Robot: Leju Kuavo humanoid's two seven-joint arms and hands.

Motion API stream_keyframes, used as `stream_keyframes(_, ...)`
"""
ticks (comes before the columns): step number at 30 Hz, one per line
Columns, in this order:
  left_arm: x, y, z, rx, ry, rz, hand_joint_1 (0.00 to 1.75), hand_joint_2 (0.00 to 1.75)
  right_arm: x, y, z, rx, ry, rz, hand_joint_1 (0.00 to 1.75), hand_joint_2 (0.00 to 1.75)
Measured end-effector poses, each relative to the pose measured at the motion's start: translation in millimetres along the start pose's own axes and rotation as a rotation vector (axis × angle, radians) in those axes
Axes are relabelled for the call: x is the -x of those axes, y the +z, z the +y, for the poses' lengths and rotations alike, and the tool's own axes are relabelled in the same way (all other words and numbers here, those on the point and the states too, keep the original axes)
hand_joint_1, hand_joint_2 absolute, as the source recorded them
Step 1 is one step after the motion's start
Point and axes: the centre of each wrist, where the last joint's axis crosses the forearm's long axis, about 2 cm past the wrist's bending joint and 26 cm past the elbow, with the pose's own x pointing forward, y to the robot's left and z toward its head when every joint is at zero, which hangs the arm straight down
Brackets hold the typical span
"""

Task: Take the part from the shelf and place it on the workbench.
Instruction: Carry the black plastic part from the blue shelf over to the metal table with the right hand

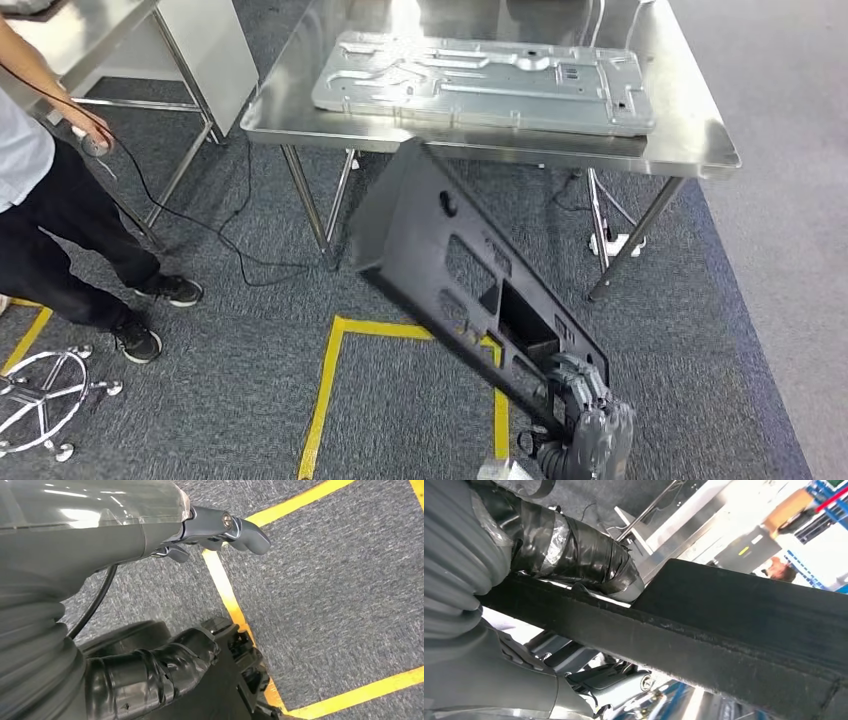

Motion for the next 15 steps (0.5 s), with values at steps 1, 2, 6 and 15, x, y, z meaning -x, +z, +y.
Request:
stream_keyframes(1, 0.0, 0.0, 0.1, -0.001, 0.0, 0.0, 0.0, 1.75, -0.2, -0.4, 0.2, 0.002, -0.002, 0.002, 1.75, 1.75)
stream_keyframes(2, 0.4, 0.2, 0.0, 0.0, -0.001, 0.001, 0.0, 1.75, -0.3, -0.7, 0.4, 0.004, -0.004, 0.003, 1.75, 1.75)
stream_keyframes(6, 3.0, 2.1, -0.7, 0.002, -0.002, 0.006, 0.0, 1.75, -0.3, -0.9, 0.7, 0.008, -0.01, 0.011, 1.75, 1.75)
stream_keyframes(15, 4.2, 1.9, 2.1, 0.0, -0.01, 0.007, 0.0, 1.75, -0.4, -3.4, 0.5, 0.02, -0.019, 0.003, 1.75, 1.75)
